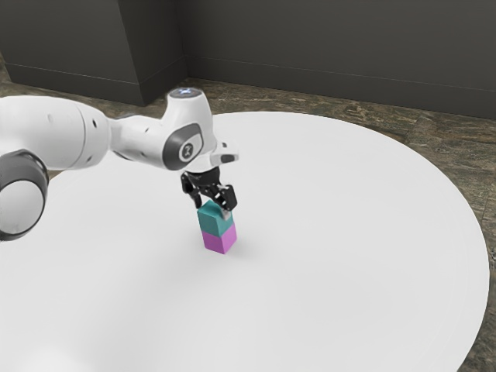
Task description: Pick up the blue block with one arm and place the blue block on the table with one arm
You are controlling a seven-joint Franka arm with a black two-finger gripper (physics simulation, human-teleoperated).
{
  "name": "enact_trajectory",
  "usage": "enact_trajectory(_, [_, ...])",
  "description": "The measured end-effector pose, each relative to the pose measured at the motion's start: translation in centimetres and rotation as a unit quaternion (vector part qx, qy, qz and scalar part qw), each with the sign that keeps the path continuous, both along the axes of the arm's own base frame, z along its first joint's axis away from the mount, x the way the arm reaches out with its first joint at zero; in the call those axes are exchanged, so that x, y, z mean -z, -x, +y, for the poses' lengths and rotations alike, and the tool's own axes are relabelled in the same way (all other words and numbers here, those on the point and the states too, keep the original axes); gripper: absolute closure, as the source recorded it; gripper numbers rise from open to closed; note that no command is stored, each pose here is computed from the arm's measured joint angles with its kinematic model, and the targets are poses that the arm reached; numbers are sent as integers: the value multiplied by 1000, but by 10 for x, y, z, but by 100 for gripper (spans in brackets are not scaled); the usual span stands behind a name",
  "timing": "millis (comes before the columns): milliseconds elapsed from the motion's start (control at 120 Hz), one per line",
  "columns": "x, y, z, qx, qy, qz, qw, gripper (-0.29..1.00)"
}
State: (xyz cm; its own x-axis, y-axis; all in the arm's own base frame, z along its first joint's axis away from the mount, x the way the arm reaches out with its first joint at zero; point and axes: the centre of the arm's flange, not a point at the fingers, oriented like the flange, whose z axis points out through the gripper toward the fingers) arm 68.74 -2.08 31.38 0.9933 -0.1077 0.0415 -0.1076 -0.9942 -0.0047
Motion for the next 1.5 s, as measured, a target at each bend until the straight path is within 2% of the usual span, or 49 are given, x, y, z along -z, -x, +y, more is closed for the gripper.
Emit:
enact_trajectory(233, [21,-5,1,3,1,11,1000,0])
enact_trajectory(383, [20,-8,2,7,1,8,1000,22])
enact_trajectory(533, [6,-16,8,7,-1,-2,1000,28])
enact_trajectory(833, [4,-11,105,-60,-3,11,998,29])
enact_trajectory(1100, [62,-16,140,-84,5,42,996,30])
enact_trajectory(1308, [63,-18,140,-76,11,43,996,15])
enact_trajectory(1500, [36,-22,145,-70,5,34,997,6])
